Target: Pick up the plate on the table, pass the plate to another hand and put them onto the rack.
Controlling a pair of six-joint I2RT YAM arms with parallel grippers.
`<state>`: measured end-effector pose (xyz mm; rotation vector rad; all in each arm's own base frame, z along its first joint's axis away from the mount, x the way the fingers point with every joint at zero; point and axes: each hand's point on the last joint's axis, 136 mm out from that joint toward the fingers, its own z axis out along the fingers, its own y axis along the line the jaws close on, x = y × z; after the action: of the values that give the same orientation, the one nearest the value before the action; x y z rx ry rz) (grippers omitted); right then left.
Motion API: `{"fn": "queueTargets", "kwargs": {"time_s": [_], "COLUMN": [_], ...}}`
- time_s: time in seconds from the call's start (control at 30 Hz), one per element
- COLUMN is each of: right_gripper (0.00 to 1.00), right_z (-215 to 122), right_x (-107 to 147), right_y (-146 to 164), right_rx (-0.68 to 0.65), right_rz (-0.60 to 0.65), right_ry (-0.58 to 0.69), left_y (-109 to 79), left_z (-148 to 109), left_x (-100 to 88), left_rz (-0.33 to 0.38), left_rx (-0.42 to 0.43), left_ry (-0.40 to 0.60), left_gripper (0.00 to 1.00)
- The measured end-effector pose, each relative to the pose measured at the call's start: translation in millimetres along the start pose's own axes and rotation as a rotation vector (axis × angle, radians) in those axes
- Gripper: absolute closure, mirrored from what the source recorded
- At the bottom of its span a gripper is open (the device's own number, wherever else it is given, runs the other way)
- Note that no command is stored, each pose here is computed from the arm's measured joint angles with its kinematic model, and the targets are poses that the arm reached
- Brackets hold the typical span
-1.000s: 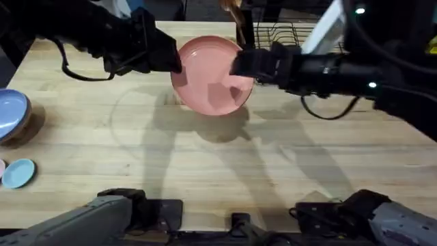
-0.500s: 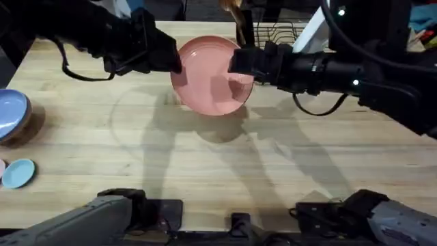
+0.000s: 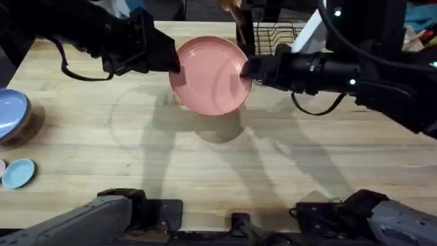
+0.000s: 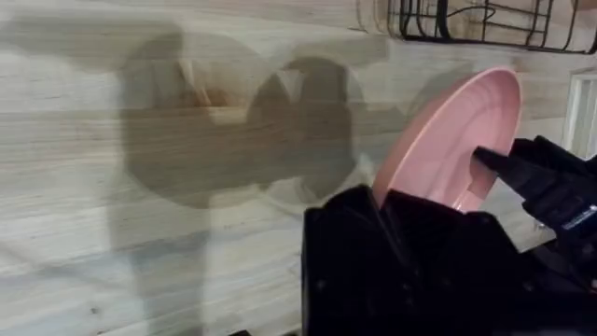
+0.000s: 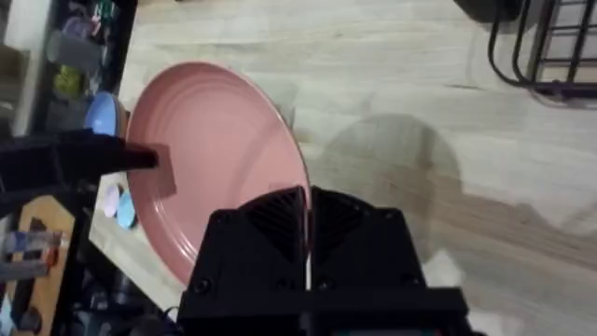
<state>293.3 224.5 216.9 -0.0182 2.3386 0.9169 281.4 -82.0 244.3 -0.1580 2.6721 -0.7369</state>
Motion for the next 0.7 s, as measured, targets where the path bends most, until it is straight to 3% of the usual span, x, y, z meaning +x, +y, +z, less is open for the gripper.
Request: {"fn": "queueTargets", "kwargs": {"time_s": [0.23,0.27,0.4,0.43,0.67,0.7], "right_gripper": [0.969,0.969,0.969,0.969,0.969,0.97], "right_z": [-0.1,0.0,0.0,0.0,-0.1,-0.1], "right_x": [-0.1,0.2,0.1,-0.1,-3.1,-3.7], "right_y": [0.1,0.5,-0.7,-1.0,-3.6,-4.2], "right_rx": [0.0,-0.002,0.005,0.007,0.023,0.027], "right_rz": [0.0,-0.001,0.0,0.0,-0.034,-0.093], "right_ry": [0.0,0.001,-0.001,-0.002,-0.017,-0.02], "left_y": [0.3,-0.9,-2.4,-2.5,-1.9,2.6], "left_z": [0.1,0.1,0.2,0.2,0.2,0.1], "left_x": [0.0,0.3,0.7,0.8,0.5,-1.0], "left_rz": [0.0,-0.002,-0.006,-0.009,-0.008,-0.005], "left_rx": [-0.001,0.005,0.013,0.014,0.01,-0.017], "left_ry": [0.0,0.002,0.004,0.005,0.003,-0.005], "left_gripper": [0.934,0.714,0.144,0.046,0.007,0.006]}}
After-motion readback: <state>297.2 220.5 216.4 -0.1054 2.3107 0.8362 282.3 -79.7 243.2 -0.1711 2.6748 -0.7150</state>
